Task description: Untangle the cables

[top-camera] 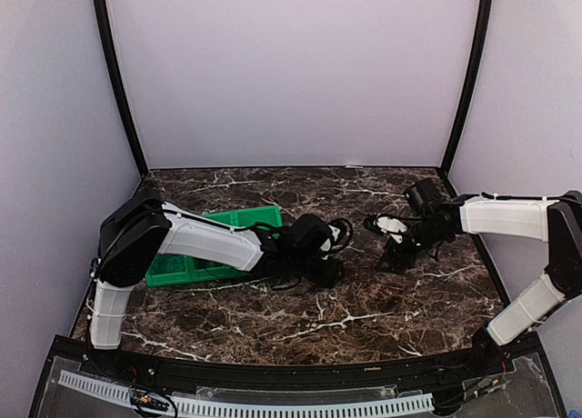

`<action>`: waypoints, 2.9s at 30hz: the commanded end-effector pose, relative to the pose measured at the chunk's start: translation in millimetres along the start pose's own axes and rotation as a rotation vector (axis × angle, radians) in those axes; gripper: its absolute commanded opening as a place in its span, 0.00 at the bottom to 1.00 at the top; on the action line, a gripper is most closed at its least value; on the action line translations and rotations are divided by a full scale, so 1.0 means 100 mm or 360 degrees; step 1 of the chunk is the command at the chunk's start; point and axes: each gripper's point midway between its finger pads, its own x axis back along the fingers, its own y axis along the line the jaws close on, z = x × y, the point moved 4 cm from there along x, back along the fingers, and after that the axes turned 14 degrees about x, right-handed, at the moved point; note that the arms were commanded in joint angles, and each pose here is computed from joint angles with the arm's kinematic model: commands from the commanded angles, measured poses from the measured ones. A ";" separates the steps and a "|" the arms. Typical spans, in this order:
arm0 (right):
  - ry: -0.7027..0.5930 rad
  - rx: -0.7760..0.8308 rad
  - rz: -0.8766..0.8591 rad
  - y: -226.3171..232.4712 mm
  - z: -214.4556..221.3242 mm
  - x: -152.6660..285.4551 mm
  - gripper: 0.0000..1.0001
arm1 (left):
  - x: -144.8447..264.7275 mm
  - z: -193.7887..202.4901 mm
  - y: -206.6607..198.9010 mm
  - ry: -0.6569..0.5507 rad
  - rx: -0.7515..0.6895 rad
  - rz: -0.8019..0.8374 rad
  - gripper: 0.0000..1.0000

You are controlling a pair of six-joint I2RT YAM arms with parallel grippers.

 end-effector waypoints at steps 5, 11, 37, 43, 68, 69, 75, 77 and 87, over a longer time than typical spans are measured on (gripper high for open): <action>-0.0051 0.0004 -0.0005 0.02 -0.04 0.02 0.72 | -0.02 -0.14 -0.09 -0.0037 0.0106 0.0053 0.22; -0.0073 0.0035 0.0012 0.01 -0.08 0.05 0.72 | -0.01 -0.14 -0.07 -0.0007 0.0112 0.0025 0.08; 0.0093 0.0069 -0.0172 0.05 -0.26 -0.74 0.48 | 1.40 -0.48 0.03 -0.0478 0.0344 0.0017 0.00; 0.0220 0.0008 -0.0267 0.10 -0.06 -0.91 0.28 | 2.56 -0.90 -0.03 -0.0866 0.0317 0.0023 0.00; 0.0409 -0.0322 0.0003 -0.51 0.50 -0.68 0.21 | 5.22 -1.80 -0.32 -0.1446 0.0098 -0.0098 0.00; 0.0411 -0.0349 0.0019 -0.55 0.54 -0.65 0.21 | 5.25 -1.80 -0.33 -0.1452 0.0097 -0.0088 0.00; 0.0414 -0.0433 0.0143 -0.76 0.67 -0.44 0.20 | 5.27 -1.80 -0.34 -0.1425 0.0085 -0.0084 0.00; 0.0396 -0.0446 0.0176 -0.80 0.68 -0.38 0.20 | 5.27 -1.79 -0.33 -0.1421 0.0086 -0.0094 0.00; 0.0460 -0.0663 0.0274 -1.08 1.07 -0.23 0.00 | 6.02 -1.86 -0.24 -0.1660 0.0175 -0.0133 0.00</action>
